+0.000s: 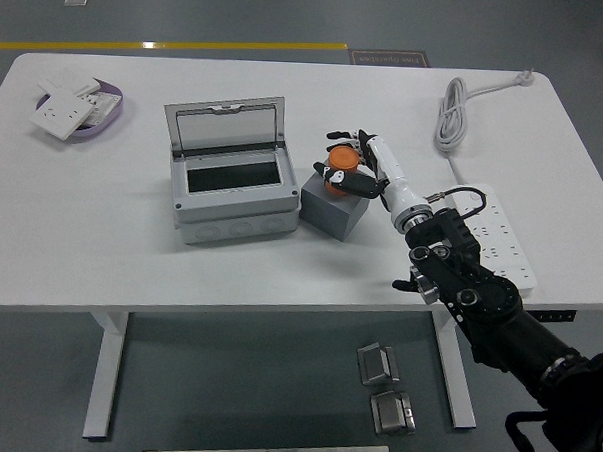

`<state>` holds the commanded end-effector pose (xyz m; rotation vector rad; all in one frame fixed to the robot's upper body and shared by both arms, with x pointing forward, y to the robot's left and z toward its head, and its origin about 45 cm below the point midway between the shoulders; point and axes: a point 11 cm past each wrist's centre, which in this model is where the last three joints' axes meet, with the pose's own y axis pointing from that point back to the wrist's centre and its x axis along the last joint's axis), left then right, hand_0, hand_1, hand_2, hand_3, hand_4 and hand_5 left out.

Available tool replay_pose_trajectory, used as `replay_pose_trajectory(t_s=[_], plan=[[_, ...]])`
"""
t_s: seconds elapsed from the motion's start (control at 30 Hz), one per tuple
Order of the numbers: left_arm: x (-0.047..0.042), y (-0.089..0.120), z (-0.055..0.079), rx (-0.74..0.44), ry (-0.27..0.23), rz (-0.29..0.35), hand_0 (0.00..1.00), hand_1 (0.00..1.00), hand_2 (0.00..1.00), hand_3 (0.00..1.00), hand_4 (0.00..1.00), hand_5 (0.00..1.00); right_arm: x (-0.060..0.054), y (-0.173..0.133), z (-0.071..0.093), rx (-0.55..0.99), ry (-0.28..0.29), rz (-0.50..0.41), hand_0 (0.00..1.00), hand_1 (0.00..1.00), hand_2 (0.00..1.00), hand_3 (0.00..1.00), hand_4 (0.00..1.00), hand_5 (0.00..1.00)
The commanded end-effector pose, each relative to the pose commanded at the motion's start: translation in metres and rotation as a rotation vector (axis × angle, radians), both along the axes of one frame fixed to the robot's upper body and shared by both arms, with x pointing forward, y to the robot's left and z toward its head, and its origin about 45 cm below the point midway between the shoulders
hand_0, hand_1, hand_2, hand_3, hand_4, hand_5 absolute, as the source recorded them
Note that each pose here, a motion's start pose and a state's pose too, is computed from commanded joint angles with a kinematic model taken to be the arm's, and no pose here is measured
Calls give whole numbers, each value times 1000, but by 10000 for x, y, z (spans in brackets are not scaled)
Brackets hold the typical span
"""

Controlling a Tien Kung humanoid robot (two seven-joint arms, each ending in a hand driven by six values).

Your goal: Pick up the cylinder from the cube,place it in the box,flap close box

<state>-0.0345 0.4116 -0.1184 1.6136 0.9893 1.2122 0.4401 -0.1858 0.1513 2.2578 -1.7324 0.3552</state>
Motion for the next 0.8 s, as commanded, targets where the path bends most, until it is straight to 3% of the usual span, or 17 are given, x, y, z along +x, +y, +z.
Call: replay_pose_trajectory(t_s=[0.37, 0.4, 0.57, 0.6, 0.77, 0.8], plan=[[-10, -13, -4, -2, -1, -2, 580, 584, 519, 570, 528, 135, -29, 53, -20, -4, -1, 13, 717, 685, 629, 660, 851, 162], [-9, -13, -4, -2, -1, -2, 579, 584, 520, 570, 529, 134, -31, 57, -18, 1, -2, 13, 723, 684, 626, 648, 769, 125], [-4, -22, -7, -4, -1, -7, 579, 584, 520, 570, 529, 134, -33, 68, -4, 42, -5, 9, 723, 684, 626, 648, 769, 125], [-2, -24, -8, -4, -1, -8, 580, 585, 521, 571, 532, 137, -31, 67, -1, 49, -7, 7, 766, 672, 599, 630, 295, 2], [13, -31, -10, -7, -2, -14, 580, 585, 521, 571, 532, 137, -26, 43, 4, 71, -14, -6, 766, 672, 599, 630, 295, 2], [16, -32, -11, -7, -3, -15, 580, 585, 521, 572, 533, 137, -26, 34, 0, 75, -13, -10, 784, 660, 579, 599, 172, 2]])
